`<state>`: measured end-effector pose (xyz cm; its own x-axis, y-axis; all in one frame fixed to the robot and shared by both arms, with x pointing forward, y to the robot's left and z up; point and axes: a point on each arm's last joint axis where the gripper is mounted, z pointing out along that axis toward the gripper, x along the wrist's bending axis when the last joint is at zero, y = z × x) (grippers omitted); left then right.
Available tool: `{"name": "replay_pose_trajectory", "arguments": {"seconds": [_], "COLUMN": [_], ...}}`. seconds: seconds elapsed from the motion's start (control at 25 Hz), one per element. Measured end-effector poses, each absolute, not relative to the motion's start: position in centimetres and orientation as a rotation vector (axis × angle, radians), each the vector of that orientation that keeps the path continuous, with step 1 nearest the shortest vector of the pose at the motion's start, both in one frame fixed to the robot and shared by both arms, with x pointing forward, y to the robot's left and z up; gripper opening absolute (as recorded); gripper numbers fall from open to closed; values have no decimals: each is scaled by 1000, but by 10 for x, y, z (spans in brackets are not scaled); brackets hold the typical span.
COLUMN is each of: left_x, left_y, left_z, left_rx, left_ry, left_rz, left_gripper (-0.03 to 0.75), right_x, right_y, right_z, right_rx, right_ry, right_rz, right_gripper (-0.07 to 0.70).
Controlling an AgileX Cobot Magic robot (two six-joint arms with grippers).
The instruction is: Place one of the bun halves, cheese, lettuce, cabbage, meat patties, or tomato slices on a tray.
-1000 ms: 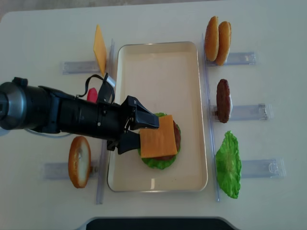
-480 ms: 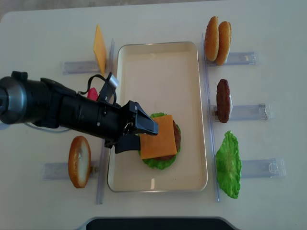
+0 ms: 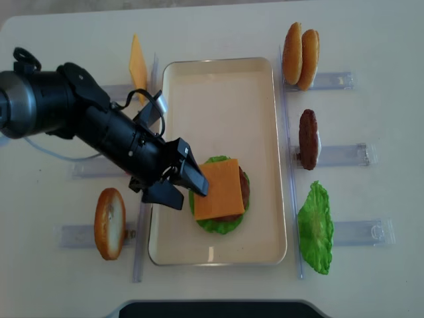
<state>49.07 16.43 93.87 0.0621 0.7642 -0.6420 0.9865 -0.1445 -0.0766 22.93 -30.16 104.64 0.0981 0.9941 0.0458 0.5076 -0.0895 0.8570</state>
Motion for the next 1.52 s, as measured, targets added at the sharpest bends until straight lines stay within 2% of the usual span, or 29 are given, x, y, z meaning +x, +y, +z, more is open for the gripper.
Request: {"name": "replay_pose_trajectory", "arguments": {"seconds": [0.16, 0.28, 0.48, 0.72, 0.88, 1.24, 1.52], "left_x": [505, 520, 547, 568, 574, 583, 593], "left_y": [163, 163, 164, 172, 182, 215, 297], "left_z": [959, 984, 1040, 1088, 1098, 1096, 1096], "left_rx": [2041, 2092, 2120, 2139, 2190, 2320, 2113], "left_ry": [1725, 1703, 1681, 1684, 1696, 1779, 1990], "left_rz": [-762, -680, -451, -163, 12, 335, 286], "left_gripper": [610, 610, 610, 610, 610, 610, 610], "right_x": [229, 229, 229, 229, 229, 229, 229], "right_y": [-302, -302, -302, -302, -302, -302, -302], "right_z": [1046, 1046, 1046, 1046, 1046, 1046, 1046], "right_rx": [1688, 1688, 1688, 1688, 1688, 1688, 1688], "right_ry": [1490, 1490, 1490, 1490, 1490, 1490, 1490], "right_rz": [895, 895, 895, 895, 895, 895, 895], "right_gripper": [480, 480, 480, 480, 480, 480, 480]}}
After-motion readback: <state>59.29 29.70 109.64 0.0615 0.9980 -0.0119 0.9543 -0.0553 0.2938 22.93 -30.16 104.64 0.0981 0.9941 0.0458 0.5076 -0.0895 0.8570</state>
